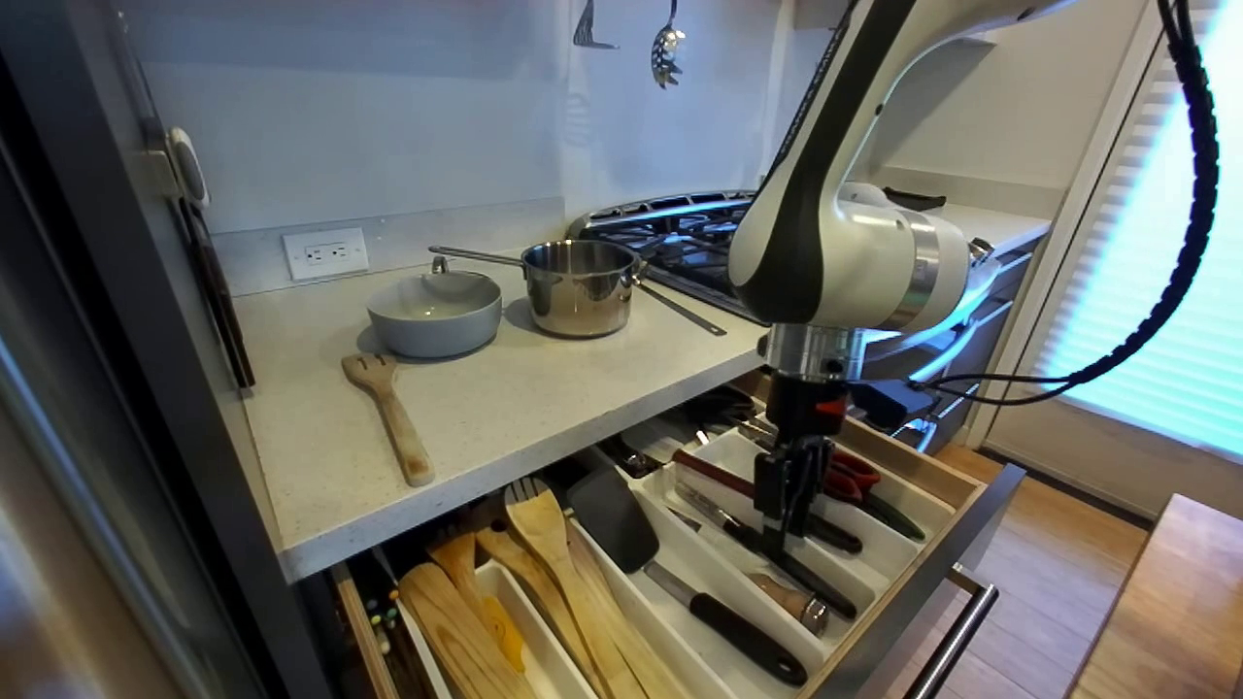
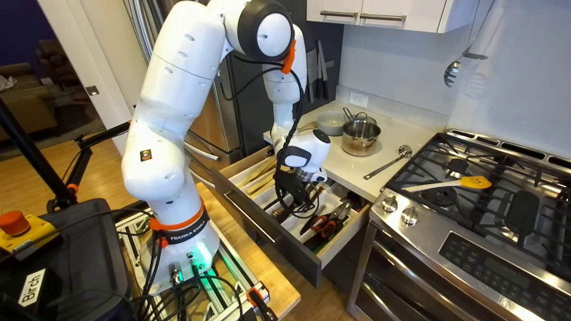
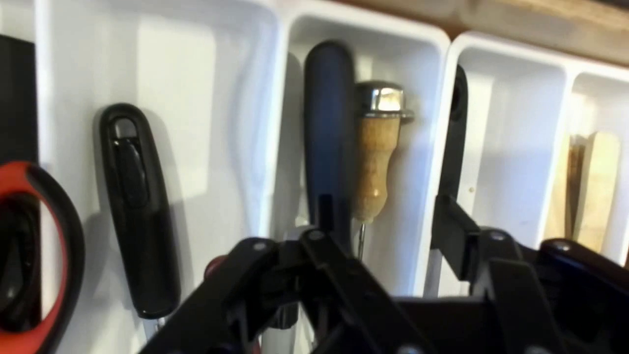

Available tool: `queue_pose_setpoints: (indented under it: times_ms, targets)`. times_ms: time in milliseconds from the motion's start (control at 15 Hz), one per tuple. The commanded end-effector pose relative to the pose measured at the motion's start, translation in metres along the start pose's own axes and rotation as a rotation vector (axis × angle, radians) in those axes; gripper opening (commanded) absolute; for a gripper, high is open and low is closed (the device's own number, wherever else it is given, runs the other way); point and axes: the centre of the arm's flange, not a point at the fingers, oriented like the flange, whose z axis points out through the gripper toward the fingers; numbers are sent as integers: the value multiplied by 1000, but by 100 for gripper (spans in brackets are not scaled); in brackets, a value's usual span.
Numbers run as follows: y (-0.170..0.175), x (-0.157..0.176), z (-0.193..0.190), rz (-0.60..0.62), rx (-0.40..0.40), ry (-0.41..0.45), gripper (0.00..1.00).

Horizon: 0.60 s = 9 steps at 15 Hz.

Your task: Remove the straight spatula from the pot and put it in the open drawer.

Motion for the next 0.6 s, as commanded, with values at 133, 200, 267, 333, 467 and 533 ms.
queue_pose_setpoints:
  times_ms: [133,200,267,333,467,533]
  targets:
    - [-26,-81,-63,-82,-113,-42,99]
    - [-32,-98,-73,-161,-118,-24,100]
    - [-38,-111,-82,-220,-130,-12,100]
    - [-39,-124,-91,-263,-137,22,100]
    - [-23,-68,-71,-225,-141,11,100]
    - [-21,-65,-82,-236,-153,32,100]
